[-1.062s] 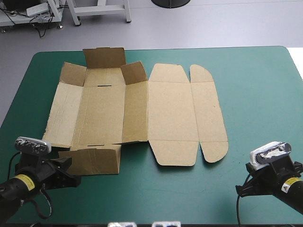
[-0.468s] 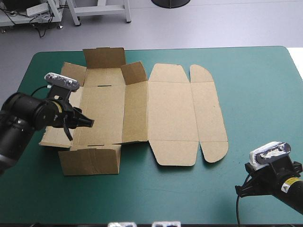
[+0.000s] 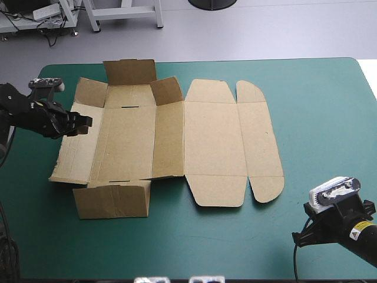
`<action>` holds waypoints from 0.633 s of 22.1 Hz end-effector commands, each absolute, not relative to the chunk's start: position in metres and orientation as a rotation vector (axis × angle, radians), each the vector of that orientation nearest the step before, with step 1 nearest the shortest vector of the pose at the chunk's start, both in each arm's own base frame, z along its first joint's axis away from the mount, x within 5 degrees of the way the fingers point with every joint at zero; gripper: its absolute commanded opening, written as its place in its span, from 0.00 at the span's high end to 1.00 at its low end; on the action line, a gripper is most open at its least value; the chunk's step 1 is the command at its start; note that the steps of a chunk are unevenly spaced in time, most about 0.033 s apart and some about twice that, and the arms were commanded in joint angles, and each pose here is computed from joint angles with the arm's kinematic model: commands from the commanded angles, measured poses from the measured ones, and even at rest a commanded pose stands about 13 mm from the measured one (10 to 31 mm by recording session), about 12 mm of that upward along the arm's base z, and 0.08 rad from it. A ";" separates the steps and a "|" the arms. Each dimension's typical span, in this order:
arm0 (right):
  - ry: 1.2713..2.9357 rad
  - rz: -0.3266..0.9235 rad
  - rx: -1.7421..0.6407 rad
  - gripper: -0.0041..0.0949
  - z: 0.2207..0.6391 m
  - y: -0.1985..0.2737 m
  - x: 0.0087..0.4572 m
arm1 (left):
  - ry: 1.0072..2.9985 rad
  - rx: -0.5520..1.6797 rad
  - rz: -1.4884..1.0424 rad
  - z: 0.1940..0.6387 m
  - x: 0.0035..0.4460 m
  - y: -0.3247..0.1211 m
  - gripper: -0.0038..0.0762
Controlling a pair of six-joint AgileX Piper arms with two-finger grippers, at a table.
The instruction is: Fold the box
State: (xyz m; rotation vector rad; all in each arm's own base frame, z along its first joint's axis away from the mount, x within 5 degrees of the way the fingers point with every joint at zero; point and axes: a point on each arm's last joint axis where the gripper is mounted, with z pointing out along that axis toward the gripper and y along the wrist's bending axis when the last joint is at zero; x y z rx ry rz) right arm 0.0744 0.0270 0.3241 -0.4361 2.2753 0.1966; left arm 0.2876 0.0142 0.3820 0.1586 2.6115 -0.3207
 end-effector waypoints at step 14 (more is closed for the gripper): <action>2.217 0.203 -0.435 0.98 0.333 0.028 0.076 | 2.715 -0.294 -0.581 0.296 0.327 0.142 0.37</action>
